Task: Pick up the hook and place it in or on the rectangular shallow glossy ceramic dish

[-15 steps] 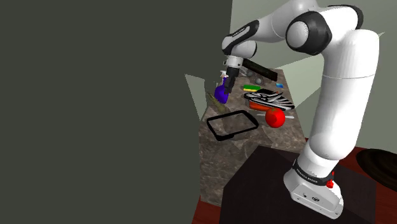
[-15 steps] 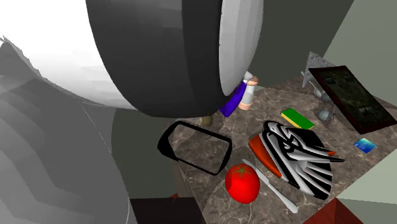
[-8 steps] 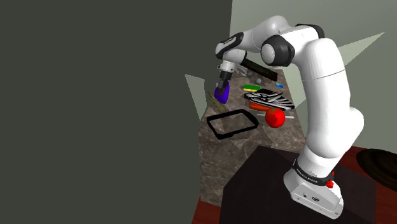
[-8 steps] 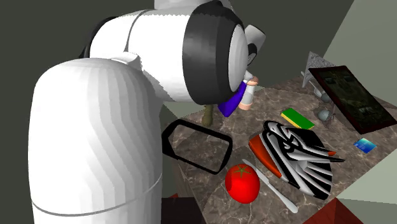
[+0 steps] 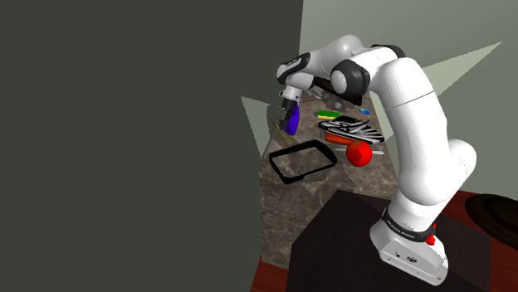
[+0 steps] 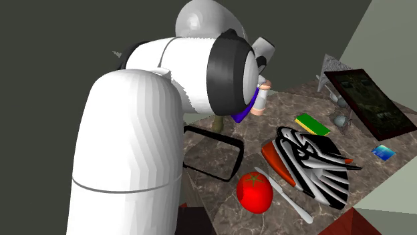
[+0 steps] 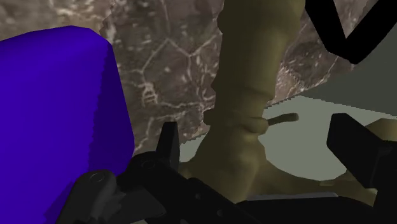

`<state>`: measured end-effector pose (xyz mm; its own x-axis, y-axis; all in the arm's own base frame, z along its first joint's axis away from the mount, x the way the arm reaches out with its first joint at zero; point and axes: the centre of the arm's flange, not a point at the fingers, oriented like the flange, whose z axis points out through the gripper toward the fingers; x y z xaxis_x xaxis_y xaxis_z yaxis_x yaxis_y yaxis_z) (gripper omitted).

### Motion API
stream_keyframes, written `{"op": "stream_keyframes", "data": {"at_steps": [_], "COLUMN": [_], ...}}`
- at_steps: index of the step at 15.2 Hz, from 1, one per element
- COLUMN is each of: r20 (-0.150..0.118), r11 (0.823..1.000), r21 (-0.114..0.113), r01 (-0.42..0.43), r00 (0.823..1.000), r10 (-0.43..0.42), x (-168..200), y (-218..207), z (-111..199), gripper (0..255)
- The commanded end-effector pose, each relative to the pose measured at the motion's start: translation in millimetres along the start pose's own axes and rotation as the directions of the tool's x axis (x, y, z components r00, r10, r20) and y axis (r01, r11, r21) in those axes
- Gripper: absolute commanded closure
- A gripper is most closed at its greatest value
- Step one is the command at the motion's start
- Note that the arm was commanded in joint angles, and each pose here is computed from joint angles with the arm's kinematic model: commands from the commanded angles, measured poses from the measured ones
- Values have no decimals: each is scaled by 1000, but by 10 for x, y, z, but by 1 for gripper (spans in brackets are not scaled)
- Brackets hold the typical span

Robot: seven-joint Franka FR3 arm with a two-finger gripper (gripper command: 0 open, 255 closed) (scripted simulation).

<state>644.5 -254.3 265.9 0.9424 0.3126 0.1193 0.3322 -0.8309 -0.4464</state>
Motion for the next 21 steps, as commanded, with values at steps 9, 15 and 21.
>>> {"op": "stream_keyframes", "data": {"at_steps": [9, 15, 21], "r20": [0, 0, 0], "r11": [1000, 1000, 1000], "r21": [0, 0, 0], "r01": [0, 0, 0], "r00": [1000, 1000, 1000], "r10": [0, 0, 0], "x": [-1, -1, 11], "y": [-8, -7, -55], "z": [142, 140, 48], "gripper": [0, 255, 255]}}
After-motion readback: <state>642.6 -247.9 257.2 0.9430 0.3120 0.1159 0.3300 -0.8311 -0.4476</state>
